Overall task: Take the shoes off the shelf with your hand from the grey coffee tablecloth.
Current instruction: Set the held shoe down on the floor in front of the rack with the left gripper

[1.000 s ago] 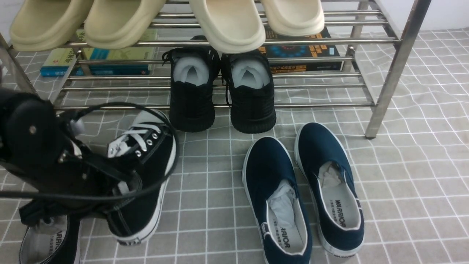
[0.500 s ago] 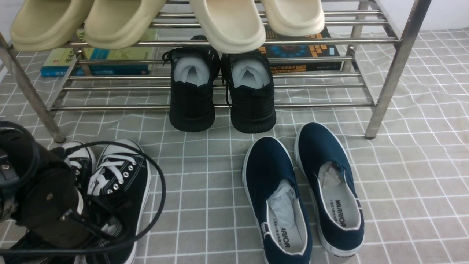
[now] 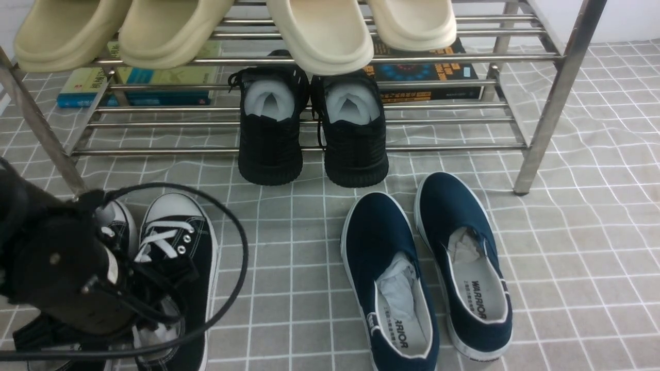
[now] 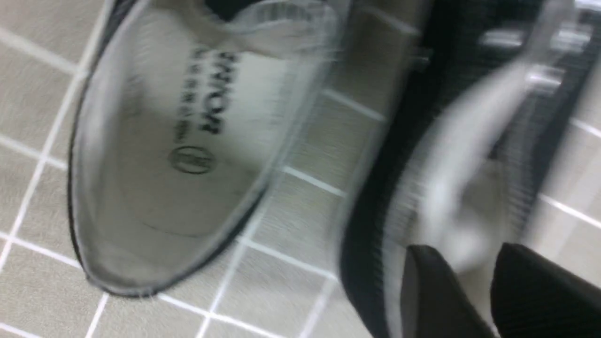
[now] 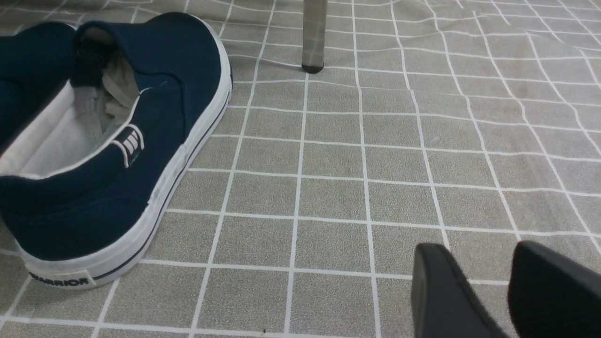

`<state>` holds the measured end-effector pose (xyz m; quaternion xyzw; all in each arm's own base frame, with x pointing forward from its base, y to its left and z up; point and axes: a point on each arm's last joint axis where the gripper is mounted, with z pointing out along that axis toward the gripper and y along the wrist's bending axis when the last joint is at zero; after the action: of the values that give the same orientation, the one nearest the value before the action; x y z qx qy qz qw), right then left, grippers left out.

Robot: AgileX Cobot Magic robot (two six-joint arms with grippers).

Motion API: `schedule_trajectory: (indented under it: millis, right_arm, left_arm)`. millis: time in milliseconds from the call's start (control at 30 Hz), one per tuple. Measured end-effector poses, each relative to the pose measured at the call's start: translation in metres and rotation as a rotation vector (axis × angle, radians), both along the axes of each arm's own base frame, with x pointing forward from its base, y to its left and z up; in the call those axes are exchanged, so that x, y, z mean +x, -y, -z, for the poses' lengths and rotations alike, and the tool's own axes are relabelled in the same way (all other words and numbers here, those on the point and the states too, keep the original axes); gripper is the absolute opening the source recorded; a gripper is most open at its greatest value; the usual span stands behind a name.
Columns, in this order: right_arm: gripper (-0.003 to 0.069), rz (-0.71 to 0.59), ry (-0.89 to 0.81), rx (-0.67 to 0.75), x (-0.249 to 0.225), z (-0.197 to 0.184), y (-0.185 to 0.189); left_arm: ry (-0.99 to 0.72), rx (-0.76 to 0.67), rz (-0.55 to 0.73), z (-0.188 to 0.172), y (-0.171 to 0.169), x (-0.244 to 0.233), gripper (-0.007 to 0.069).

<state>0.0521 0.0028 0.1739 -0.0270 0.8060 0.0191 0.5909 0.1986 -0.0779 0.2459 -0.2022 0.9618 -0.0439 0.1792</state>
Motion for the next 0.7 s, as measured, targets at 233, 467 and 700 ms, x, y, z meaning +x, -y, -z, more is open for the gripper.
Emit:
schedule_trajectory:
  millis: [233, 467, 700]
  right_arm:
    - [0.0239, 0.0, 0.0, 0.0, 0.0, 0.0, 0.0]
    - [0.0239, 0.0, 0.0, 0.0, 0.0, 0.0, 0.0]
    - [0.0239, 0.0, 0.0, 0.0, 0.0, 0.0, 0.0]
  left_arm:
    - [0.096, 0.041, 0.169, -0.068, -0.015, -0.03, 0.0161]
    - [0.198, 0.001, 0.359, -0.094, -0.034, -0.092, 0.0001]
    - [0.574, -0.187, 0.454, -0.067, -0.039, -0.132, 0.0001]
